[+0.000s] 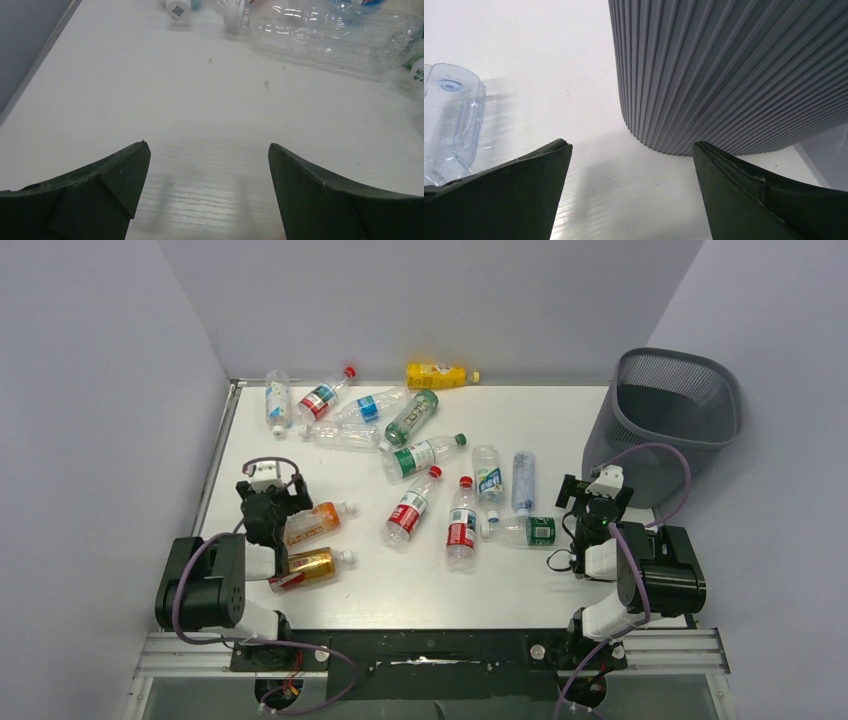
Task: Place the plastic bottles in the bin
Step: Pick up the plastic bottle at the center of the board.
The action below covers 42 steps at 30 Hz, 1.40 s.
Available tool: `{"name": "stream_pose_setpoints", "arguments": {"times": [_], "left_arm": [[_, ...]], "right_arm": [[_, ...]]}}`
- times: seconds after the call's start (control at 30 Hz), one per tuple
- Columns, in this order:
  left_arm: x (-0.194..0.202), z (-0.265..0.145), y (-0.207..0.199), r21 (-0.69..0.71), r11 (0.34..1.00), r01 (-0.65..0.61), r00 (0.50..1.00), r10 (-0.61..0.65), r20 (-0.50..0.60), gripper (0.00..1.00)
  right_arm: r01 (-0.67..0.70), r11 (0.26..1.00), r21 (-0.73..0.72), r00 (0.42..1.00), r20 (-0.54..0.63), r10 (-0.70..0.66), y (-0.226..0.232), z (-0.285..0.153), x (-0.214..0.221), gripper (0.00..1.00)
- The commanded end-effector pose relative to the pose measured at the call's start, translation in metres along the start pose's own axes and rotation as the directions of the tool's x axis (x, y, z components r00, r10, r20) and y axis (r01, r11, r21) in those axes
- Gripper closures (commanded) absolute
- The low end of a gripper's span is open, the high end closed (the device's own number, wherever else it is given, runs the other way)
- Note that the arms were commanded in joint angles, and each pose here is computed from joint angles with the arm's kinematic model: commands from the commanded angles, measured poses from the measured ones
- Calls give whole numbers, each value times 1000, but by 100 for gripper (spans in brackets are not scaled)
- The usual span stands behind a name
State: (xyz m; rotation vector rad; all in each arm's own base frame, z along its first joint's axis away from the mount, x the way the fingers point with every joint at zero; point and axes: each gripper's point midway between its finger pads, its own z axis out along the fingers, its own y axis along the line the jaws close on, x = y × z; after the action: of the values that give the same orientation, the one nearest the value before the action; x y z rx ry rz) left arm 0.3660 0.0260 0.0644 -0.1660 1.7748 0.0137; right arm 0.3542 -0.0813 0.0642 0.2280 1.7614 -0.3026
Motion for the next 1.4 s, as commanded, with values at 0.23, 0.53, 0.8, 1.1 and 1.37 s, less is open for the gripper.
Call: {"name": "stream_pose_setpoints", "arguments": {"times": [0.23, 0.53, 0.8, 1.1, 1.37], "left_arm": [[-84, -5, -34, 48, 995, 88, 989, -93, 112, 10], [-160, -15, -103, 318, 940, 121, 979, -167, 121, 10], [-222, -36, -122, 397, 898, 192, 955, -263, 134, 10], [-243, -49, -146, 445, 797, 409, 902, -426, -66, 10], [-223, -63, -178, 605, 693, 392, 918, -338, -207, 10]], "right_arm": [[-48, 996, 73, 998, 40, 46, -1, 5, -73, 2], [24, 985, -169, 996, -85, -39, 79, 4, -136, 2], [158, 934, -322, 953, -200, -229, 157, -34, -140, 2], [4, 918, -397, 893, -412, -182, 156, -60, -91, 2], [-154, 939, -306, 877, -481, -13, 120, -52, -83, 2]]}}
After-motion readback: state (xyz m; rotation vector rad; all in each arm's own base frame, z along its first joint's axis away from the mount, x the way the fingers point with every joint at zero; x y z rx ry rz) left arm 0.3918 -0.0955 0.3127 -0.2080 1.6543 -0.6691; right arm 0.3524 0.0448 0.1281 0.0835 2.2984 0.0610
